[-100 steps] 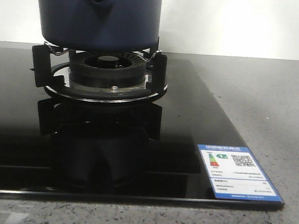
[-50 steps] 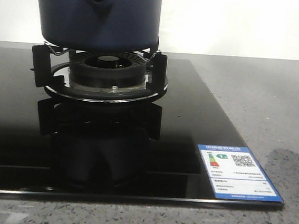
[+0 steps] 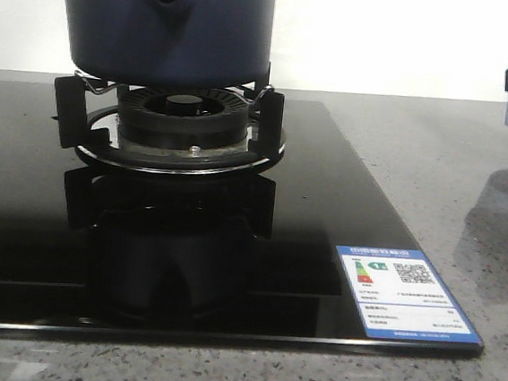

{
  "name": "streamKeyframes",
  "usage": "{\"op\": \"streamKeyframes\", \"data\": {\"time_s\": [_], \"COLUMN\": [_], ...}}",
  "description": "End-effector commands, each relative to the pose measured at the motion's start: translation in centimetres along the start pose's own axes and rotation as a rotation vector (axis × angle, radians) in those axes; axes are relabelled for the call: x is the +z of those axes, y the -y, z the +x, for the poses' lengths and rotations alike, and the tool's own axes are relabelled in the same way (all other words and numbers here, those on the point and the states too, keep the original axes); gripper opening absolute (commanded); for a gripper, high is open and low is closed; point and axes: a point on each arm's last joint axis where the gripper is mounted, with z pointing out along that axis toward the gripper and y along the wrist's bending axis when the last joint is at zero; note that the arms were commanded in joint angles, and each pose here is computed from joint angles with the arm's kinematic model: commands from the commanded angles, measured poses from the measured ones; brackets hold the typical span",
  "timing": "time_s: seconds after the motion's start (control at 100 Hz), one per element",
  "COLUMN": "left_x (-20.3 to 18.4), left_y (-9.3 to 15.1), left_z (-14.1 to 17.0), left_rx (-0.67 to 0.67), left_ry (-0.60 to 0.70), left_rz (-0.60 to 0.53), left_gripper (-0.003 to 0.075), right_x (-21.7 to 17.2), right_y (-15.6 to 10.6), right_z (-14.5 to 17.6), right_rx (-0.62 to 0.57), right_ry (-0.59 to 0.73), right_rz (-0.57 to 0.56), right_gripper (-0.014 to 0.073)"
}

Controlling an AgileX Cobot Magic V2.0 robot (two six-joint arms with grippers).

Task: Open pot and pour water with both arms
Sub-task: 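Set the cup back on the counter and open the right gripper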

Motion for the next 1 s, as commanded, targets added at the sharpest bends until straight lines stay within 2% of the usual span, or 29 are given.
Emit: {"op": "streamKeyframes", "data": {"time_s": [0.0,0.07,0.22,0.29,0.82,0.99], "left_x": [-0.97,-0.97,-0.97,-0.97,-0.97,-0.97], "left_y": [-0.28,-0.28,-0.28,-0.28,-0.28,-0.28], "left_z": [-2.5,-2.5,-2.5,-2.5,-2.5,-2.5], "left_rx": [-0.004,-0.004,-0.004,-0.004,-0.004,-0.004], "left_ry": [0.139,0.139,0.139,0.139,0.139,0.139], "left_rz": [-0.04,-0.04,-0.04,-0.04,-0.04,-0.04], "left_gripper": [0.0356,0.0356,0.0356,0.0356,0.0356,0.0356], "right_x": [-0.35,-0.26,-0.27,-0.27,-0.43,-1.08], "right_y": [-0.14,-0.15,-0.13,-0.1,0.21,0.81], "right_z": [-1.76,-1.67,-1.75,-1.74,-1.44,-1.23], "right_rx": [-0.04,-0.055,-0.046,-0.045,-0.068,-0.005], "right_ry": [0.094,0.095,0.104,0.102,0.075,0.053], "right_rz": [-0.03,-0.035,-0.033,-0.03,-0.025,-0.039], "right_gripper": [0.0279,0.0317,0.0524,0.0573,0.0572,0.0572]}}
